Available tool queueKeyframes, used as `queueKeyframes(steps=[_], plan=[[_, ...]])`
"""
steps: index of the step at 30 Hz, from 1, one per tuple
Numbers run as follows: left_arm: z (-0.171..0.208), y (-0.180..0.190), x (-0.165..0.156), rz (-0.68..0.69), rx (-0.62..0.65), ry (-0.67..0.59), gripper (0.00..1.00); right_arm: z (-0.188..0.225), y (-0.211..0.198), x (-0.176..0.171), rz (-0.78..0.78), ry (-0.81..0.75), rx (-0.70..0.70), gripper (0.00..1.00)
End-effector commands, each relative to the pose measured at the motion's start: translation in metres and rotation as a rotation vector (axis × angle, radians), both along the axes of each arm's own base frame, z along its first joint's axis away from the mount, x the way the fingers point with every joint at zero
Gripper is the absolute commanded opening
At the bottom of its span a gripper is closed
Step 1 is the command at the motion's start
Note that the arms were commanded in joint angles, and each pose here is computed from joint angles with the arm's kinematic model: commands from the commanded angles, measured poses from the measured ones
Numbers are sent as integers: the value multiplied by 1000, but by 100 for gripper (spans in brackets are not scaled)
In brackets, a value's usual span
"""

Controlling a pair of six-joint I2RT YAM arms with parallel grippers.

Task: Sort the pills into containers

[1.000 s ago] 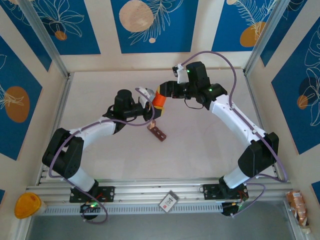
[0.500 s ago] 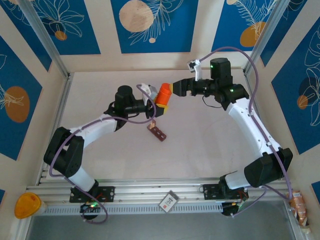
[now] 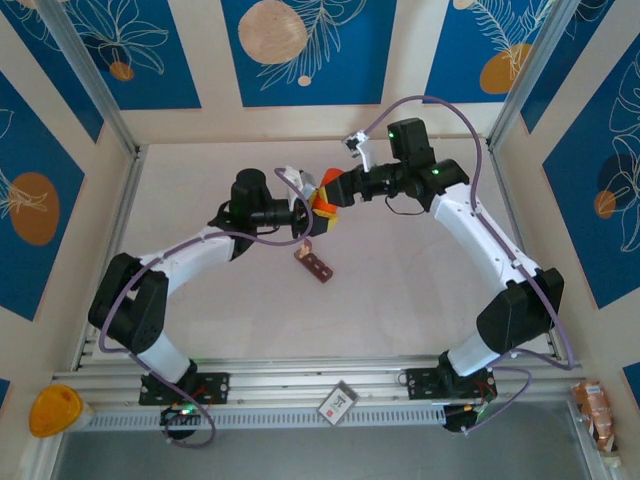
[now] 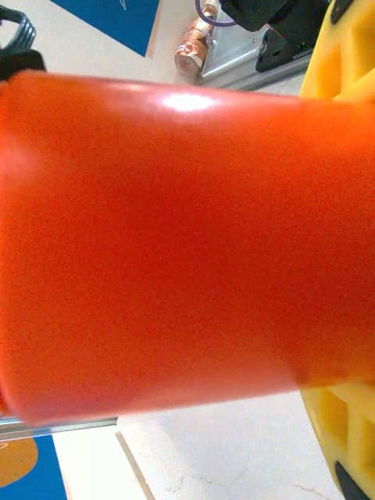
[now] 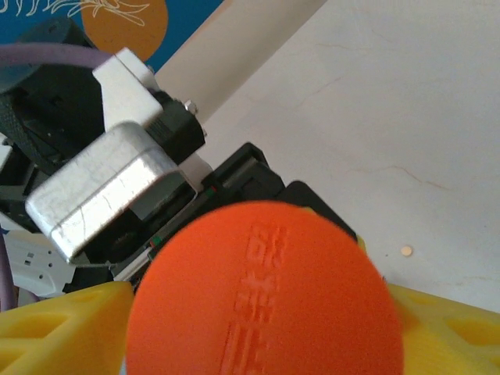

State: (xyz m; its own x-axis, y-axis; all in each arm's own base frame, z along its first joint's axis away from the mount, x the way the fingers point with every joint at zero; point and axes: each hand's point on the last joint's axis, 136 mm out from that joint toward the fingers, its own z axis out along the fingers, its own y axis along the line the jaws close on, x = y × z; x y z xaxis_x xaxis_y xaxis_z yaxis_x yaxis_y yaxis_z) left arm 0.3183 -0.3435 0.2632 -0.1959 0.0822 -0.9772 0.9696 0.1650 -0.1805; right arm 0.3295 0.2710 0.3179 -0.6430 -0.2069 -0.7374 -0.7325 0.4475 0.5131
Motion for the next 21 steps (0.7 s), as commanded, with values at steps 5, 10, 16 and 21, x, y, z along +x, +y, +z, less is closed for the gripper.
queueKeyframes(steps=[5, 10, 16, 21], plan=[[14, -1, -2, -30, -25, -28, 0, 3, 5, 2, 22, 13, 6, 47], [13, 3, 3, 24, -19, -29, 31, -4, -4, 10, -57, 30, 3, 40], [8, 20, 5, 136, -9, -61, 100, -21, -43, 41, -293, 66, -7, 37], [9, 44, 5, 266, -6, -96, 100, -53, -78, 62, -487, 81, -75, 38]])
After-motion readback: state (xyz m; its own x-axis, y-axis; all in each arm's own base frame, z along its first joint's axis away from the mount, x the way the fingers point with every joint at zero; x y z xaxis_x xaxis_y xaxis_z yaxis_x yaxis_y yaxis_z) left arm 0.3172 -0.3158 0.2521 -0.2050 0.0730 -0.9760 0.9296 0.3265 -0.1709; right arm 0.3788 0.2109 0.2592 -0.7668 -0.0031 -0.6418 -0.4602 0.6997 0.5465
